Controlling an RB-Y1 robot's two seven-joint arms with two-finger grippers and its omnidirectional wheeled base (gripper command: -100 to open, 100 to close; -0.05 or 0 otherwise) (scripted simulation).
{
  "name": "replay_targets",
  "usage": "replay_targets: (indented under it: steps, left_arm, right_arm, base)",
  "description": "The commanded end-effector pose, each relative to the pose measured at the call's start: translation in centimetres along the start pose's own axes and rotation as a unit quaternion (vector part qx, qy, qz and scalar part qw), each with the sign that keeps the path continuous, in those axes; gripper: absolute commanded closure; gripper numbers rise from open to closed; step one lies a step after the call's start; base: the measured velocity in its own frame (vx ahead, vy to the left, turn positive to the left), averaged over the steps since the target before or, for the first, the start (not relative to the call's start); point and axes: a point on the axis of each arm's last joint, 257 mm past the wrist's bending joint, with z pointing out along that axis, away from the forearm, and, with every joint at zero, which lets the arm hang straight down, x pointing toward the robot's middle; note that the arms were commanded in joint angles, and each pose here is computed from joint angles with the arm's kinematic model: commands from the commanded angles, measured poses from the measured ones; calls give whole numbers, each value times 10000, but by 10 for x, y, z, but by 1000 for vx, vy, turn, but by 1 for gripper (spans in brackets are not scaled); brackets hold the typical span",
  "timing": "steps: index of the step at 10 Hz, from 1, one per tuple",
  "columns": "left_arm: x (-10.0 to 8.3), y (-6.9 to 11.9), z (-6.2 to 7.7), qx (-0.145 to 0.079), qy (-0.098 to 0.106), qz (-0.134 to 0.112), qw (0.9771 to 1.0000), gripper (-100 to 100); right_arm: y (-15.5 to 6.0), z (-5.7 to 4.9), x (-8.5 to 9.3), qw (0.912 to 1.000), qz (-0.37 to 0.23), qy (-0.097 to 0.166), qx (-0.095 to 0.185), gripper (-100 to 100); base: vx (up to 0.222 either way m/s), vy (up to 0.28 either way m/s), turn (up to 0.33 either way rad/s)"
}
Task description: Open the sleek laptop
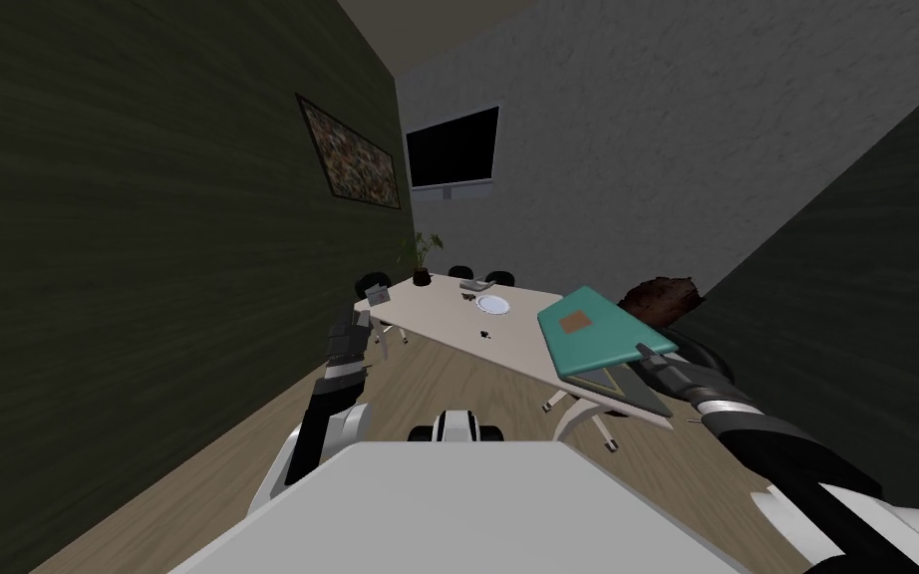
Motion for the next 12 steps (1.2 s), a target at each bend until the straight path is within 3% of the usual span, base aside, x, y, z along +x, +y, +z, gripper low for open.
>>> replay_targets:
  steps: [1,9,12]
  left_arm:
    - [0,0,0,1,0,0,10000,0]
    - [0,0,0,0,0,0,10000,0]
    - [0,0,0,0,0,0,10000,0]
  right_arm:
    - [-3,5,18,9992,404,-4,33,100]
    - [-4,19,77,9896,1433,73,129,100]
    - [8,29,112,9786,2050,121,111,100]
  base:
    - [-65,-50,16]
    - [-47,-52,16]
    - [-52,-55,12]
